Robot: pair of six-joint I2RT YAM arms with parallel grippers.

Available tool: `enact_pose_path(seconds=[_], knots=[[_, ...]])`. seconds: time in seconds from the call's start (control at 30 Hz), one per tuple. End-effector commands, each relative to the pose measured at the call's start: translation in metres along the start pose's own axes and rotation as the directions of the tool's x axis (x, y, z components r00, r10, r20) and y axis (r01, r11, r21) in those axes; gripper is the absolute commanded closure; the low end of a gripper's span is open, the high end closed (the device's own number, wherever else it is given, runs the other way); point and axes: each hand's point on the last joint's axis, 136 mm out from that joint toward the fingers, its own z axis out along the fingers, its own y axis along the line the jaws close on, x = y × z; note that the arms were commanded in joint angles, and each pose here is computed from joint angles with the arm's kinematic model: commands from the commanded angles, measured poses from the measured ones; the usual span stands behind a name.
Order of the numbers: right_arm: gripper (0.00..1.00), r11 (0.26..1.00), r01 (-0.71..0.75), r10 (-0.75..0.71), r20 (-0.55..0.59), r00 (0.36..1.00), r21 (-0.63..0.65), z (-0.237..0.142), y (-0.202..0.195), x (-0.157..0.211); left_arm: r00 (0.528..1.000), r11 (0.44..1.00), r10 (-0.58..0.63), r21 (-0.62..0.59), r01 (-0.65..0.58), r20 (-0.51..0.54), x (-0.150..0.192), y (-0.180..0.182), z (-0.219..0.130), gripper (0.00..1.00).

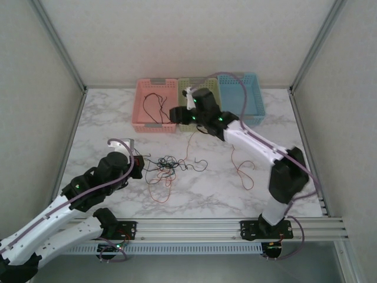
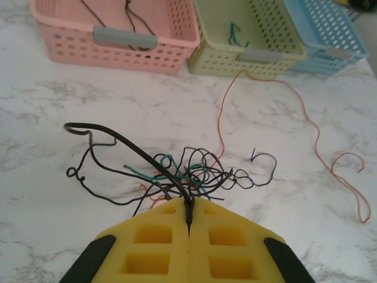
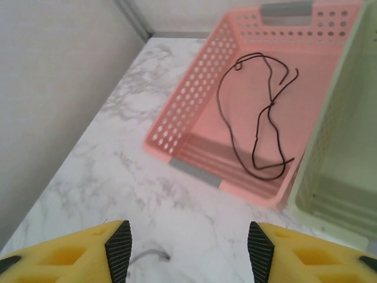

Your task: Untangle the cables

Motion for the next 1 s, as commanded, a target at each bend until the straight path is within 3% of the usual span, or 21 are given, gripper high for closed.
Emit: enact_pose_path(seconds=[0.0, 0.17, 0.37, 0.5, 0.67, 0.97], knots=[[0.43, 0.971, 0.200, -0.201, 0.013, 0.980, -0.133, -0.016, 0.017, 0.030, 1.000, 0.999, 0.020, 0.026, -0.021, 0.020, -0.014, -0.007, -0.010, 1.00], [0.40, 0.976, 0.188, -0.199, -0.113, 0.973, -0.106, -0.031, -0.010, 0.094, 0.998, 0.999, 0.027, 0.016, -0.028, 0.049, -0.031, -0.008, -0.026, 1.00], [0.38, 0.990, 0.029, -0.001, -0.206, 0.979, 0.136, -0.024, -0.076, 0.122, 0.995, 0.998, 0.050, 0.032, -0.053, 0.081, -0.053, -0.014, -0.048, 1.00], [0.38, 0.980, -0.083, 0.124, -0.232, 0.965, 0.182, -0.003, -0.086, 0.132, 0.995, 0.997, 0.056, 0.050, -0.060, 0.086, -0.059, -0.018, -0.055, 1.00], [0.40, 0.918, -0.225, 0.286, -0.154, 0.946, 0.328, 0.022, -0.111, 0.136, 0.995, 0.997, 0.044, 0.057, -0.050, 0.091, -0.057, -0.017, -0.058, 1.00], [0.42, 0.849, -0.373, 0.388, 0.038, 0.921, 0.374, 0.061, -0.124, 0.134, 0.996, 0.998, 0.043, 0.049, -0.046, 0.075, -0.051, -0.014, -0.053, 1.00]])
